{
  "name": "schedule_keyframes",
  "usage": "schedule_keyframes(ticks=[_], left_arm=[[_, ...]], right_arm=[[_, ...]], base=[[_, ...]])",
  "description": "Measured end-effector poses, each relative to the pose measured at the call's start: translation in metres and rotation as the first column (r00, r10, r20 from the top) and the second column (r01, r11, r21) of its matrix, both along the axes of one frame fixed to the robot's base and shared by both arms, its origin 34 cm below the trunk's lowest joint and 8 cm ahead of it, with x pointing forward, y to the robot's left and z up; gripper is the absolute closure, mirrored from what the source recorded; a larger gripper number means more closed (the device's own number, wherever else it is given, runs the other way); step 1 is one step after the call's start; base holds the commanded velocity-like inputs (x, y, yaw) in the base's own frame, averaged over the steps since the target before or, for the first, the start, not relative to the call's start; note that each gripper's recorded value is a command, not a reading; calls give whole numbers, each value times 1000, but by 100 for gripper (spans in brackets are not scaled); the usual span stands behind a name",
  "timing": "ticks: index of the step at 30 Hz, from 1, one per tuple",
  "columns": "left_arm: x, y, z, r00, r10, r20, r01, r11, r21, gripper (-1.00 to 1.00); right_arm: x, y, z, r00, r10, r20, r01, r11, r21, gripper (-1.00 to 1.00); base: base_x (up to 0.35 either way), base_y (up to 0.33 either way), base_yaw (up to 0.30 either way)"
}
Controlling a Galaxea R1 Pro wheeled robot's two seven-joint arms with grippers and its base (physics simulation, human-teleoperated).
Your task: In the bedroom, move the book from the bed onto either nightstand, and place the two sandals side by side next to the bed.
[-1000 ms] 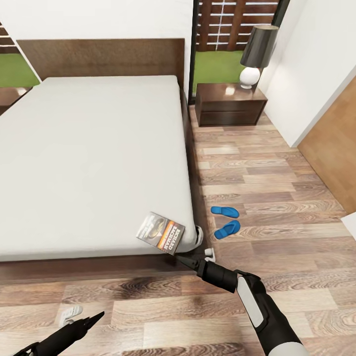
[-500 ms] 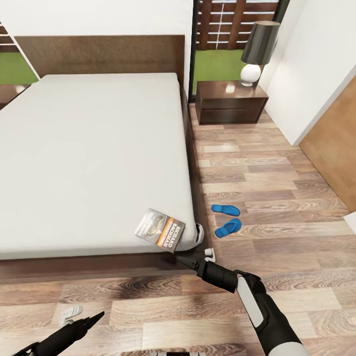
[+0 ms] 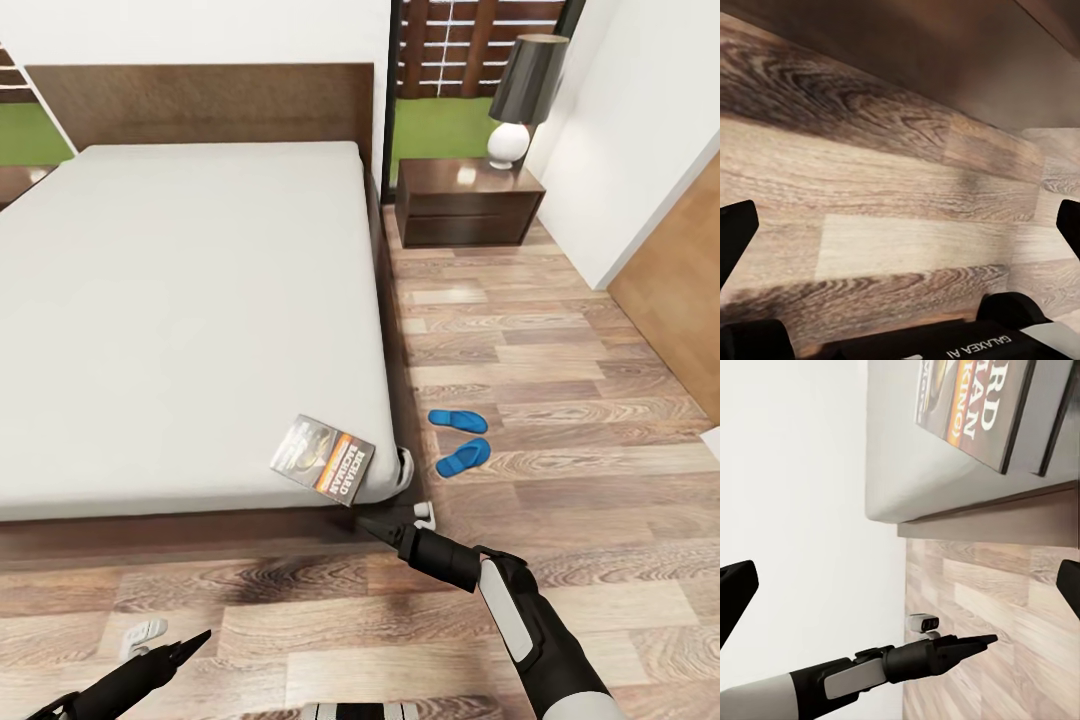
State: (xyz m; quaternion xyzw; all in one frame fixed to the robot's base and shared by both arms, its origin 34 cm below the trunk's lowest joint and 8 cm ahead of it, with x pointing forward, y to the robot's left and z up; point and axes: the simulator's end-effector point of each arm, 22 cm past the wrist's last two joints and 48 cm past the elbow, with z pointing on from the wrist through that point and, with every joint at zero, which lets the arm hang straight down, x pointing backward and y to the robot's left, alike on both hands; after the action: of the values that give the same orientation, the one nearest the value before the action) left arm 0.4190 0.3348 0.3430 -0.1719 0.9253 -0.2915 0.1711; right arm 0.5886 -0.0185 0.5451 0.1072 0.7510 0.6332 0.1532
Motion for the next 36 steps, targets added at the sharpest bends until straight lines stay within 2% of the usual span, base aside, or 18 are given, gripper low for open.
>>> schedule_keyframes(ticks=[5, 26, 30, 31, 36], left_arm=[[-2, 0, -10, 1000, 0, 0, 0, 1000, 0, -100], [-2, 0, -10, 1000, 0, 0, 0, 1000, 0, -100], [-2, 0, -10, 1000, 0, 0, 0, 1000, 1, -100], [-2, 0, -10, 1000, -1, 0, 1, 1000, 0, -100], [-2, 0, -10, 1000, 0, 0, 0, 1000, 0, -100]], right_arm=[[-2, 0, -10, 1000, 0, 0, 0, 1000, 0, -100], [-1, -6, -18, 1000, -17, -13, 17, 1000, -20, -100], [0, -13, -30, 999, -38, -39, 36, 998, -59, -100], [1, -18, -38, 997, -52, -52, 47, 995, -88, -100], [2, -22, -46, 996, -66, -67, 58, 991, -120, -100]], base=[[0, 0, 0], [0, 0, 0], [0, 0, 0], [0, 0, 0], [0, 0, 0]])
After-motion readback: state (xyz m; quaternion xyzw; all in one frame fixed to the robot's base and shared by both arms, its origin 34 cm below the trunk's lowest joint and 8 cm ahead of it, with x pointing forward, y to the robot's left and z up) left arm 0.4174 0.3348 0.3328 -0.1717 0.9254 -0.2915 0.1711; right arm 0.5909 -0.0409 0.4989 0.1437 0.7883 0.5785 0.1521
